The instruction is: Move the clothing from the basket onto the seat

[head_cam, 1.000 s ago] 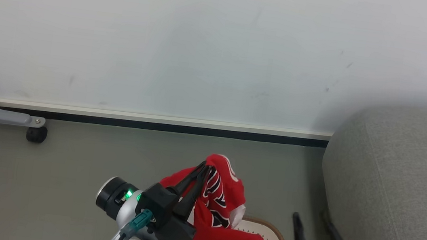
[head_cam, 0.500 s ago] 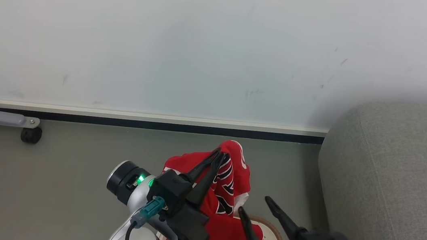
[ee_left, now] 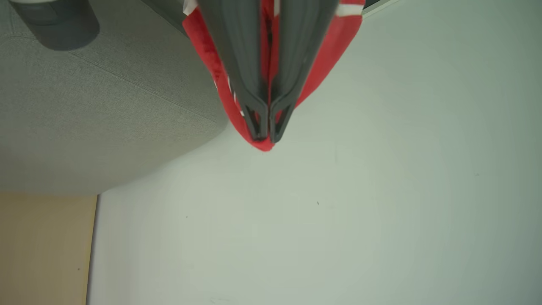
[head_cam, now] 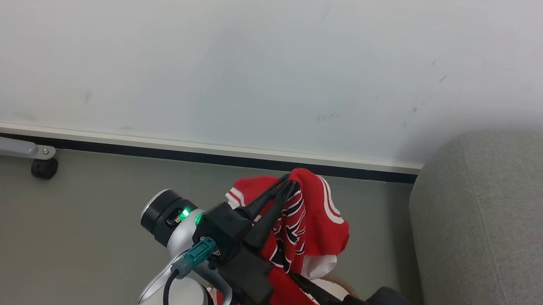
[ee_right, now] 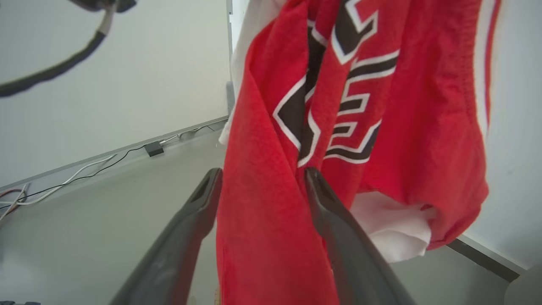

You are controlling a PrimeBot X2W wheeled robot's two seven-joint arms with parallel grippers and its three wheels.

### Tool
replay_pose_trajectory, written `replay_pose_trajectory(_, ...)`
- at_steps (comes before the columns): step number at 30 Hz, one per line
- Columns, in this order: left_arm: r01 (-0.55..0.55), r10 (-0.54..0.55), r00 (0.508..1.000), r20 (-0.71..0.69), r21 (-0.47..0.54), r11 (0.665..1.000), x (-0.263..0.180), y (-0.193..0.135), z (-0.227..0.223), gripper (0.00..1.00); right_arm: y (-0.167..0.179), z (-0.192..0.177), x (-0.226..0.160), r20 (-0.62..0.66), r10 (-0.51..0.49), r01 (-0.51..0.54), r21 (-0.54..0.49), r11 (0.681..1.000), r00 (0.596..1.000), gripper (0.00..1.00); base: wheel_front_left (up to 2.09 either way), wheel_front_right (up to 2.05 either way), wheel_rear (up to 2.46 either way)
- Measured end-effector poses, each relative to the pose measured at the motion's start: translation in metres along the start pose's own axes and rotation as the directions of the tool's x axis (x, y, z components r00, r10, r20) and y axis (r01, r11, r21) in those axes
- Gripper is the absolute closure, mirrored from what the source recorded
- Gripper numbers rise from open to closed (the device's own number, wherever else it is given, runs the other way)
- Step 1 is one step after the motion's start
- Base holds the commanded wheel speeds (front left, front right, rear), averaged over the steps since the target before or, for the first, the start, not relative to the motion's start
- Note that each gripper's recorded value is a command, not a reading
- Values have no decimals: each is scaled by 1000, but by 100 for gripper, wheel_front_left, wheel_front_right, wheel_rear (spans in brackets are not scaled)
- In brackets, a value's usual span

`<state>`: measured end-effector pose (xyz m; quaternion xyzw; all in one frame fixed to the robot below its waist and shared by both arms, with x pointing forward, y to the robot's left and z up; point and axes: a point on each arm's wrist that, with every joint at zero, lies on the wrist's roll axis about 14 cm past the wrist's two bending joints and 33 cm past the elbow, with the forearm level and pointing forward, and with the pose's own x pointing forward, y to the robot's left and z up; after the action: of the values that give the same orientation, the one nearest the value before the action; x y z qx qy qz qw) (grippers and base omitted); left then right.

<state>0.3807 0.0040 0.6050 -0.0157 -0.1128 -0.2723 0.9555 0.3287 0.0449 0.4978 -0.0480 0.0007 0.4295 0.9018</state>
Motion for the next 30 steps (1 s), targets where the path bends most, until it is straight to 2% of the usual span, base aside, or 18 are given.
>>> replay_pose_trajectory(17, 16, -16, 1000, 27, -3, 1000, 0, -7, 12, 100, 10, -12, 13, -76, 75, -77, -21, 997, 994, 0, 0, 0, 0)
replay_pose_trajectory(19, 17, -17, 1000, 25, -3, 1000, 0, -7, 13, 100, 12, -12, 15, -77, 82, -83, -13, 996, 994, 30, 0, 0, 0)
replay_pose_trajectory(20, 18, -18, 1000, 23, -3, 1000, 0, -8, 12, 100, 12, -11, 16, -75, 83, -83, -7, 996, 994, 51, 0, 0, 0)
replay_pose_trajectory(21, 18, -18, 1000, 23, -4, 1000, 0, -8, 12, 100, 12, -12, 17, -78, 83, -83, -1, 997, 994, 57, 0, 0, 0)
replay_pose_trajectory(22, 18, -18, 1000, 23, -4, 1000, 0, -7, 12, 100, 12, -13, 17, -81, 84, -85, 1, 996, 993, 57, 0, 0, 0)
replay_pose_trajectory(23, 17, -17, 1000, 23, -4, 1000, 0, -7, 12, 100, 12, -14, 17, -84, 86, -86, 3, 996, 993, 65, 0, 0, 0)
replay_pose_trajectory(24, 16, -16, 1000, 24, -5, 1000, 0, -7, 12, 100, 12, -14, 17, -85, 88, -88, 3, 996, 993, 79, 0, 0, 0)
replay_pose_trajectory(25, 14, -14, 1000, 24, -7, 1000, 0, -6, 12, 100, 12, -13, 18, -84, 88, -88, 1, 996, 993, 87, 0, 0, 0)
replay_pose_trajectory(26, 12, -12, 1000, 24, -8, 1000, 0, -6, 12, 100, 11, -12, 19, -78, 86, -86, 2, 996, 993, 100, 0, 0, 0)
replay_pose_trajectory(30, -10, 10, 1000, 19, -23, 1000, 0, -1, 10, 100, 7, -11, 18, -68, 75, -74, 14, 997, 995, 100, 0, 0, 0)
